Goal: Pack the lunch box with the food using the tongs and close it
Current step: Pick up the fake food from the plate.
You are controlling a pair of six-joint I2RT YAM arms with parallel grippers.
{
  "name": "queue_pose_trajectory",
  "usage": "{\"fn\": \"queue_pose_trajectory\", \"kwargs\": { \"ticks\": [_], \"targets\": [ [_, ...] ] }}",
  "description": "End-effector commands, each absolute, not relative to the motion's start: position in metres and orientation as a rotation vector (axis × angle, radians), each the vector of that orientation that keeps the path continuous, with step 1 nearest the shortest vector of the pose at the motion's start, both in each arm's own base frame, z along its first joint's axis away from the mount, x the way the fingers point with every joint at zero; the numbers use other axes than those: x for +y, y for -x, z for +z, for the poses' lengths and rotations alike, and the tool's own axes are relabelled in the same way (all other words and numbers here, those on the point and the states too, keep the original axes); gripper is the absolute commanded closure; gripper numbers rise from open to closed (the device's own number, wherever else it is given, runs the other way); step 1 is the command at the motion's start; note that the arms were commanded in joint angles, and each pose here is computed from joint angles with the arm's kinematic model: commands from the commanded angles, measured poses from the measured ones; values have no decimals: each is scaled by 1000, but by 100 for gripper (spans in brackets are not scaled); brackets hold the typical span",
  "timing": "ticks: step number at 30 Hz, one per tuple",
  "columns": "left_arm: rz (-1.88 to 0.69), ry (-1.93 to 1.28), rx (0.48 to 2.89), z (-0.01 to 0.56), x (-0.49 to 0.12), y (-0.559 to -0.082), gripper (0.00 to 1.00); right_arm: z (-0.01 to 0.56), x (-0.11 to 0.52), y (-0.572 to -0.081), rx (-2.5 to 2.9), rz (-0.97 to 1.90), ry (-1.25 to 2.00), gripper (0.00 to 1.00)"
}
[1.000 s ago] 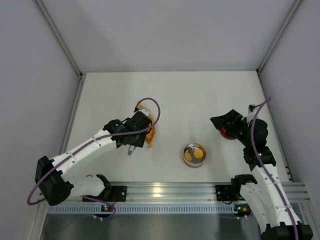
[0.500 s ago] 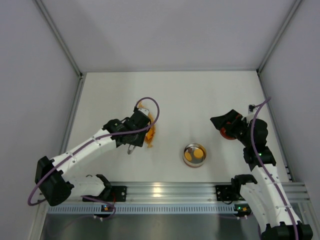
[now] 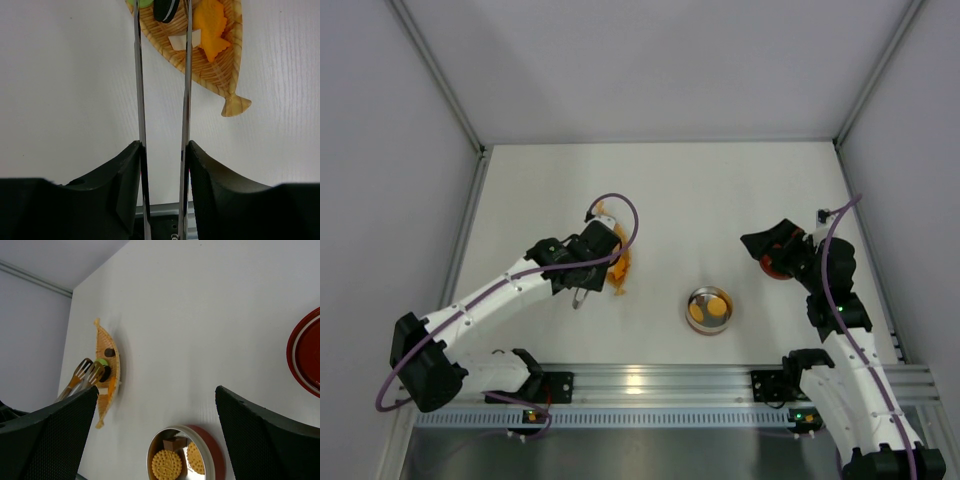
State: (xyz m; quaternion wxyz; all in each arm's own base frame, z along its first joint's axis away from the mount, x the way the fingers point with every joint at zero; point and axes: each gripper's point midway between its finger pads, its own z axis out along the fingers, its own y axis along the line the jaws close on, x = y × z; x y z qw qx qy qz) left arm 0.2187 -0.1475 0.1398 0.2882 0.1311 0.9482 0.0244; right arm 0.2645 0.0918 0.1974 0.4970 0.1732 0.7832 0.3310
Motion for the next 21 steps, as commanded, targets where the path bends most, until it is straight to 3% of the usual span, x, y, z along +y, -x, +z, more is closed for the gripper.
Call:
{"fn": "queue_pose_trajectory", "kwargs": {
  "ticks": [1,21],
  "targets": [
    [100,-312,2468,155,-143,-231,54,217,89,-271,1811,799,-384,1],
    [96,-347,2501,143,-149,-231,58,214,89,-271,1818,796,-386,1]
  ]
}}
